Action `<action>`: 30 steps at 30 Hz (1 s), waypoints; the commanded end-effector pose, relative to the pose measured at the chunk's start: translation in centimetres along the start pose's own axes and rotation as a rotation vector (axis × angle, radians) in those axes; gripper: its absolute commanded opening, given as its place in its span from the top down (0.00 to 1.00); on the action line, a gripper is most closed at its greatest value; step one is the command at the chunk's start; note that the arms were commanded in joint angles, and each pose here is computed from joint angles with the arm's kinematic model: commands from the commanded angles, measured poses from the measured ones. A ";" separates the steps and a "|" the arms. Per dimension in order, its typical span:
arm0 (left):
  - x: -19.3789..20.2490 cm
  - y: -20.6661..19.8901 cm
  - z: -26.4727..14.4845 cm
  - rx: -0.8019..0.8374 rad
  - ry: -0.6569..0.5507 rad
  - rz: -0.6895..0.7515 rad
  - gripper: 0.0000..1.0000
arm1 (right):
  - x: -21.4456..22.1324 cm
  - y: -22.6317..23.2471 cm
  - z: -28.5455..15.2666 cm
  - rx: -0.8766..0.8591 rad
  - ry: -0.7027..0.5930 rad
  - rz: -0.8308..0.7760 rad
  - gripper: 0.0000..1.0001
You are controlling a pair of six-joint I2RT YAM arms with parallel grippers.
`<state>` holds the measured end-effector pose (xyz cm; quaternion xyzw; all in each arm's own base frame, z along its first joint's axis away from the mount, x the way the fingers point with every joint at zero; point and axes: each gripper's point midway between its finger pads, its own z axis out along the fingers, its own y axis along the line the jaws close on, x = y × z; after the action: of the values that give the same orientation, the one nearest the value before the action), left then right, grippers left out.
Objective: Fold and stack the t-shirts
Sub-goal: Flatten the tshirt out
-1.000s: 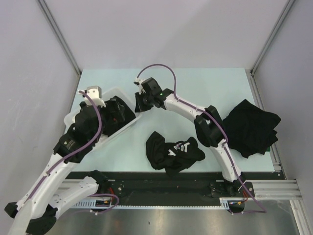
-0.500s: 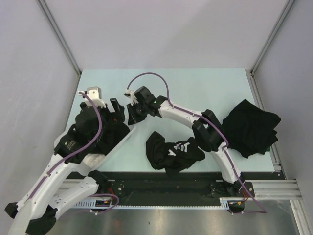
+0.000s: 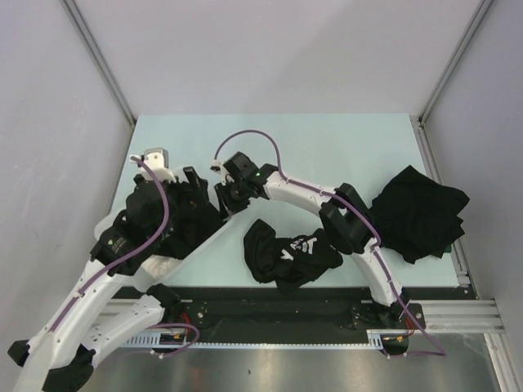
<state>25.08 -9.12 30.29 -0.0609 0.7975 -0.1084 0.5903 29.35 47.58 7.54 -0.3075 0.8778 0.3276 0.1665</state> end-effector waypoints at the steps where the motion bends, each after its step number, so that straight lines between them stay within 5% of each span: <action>1: 0.6 -0.4 -0.1 0.022 0.012 -0.026 0.01 | 4.2 -7.5 -1.3 0.255 0.133 0.083 0.67; 20: 1.1 -1.7 0.2 0.088 0.026 -0.028 0.01 | -2.6 -7.1 -5.6 0.180 -0.087 0.120 0.40; 30: 2.1 -2.6 0.3 0.145 0.062 -0.008 0.01 | -10.5 -10.6 -14.5 0.315 -0.380 0.129 0.25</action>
<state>24.67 -11.13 28.59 -0.0315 0.8103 -0.1481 0.5661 37.18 38.63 9.03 -0.2007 0.9222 0.2468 0.2201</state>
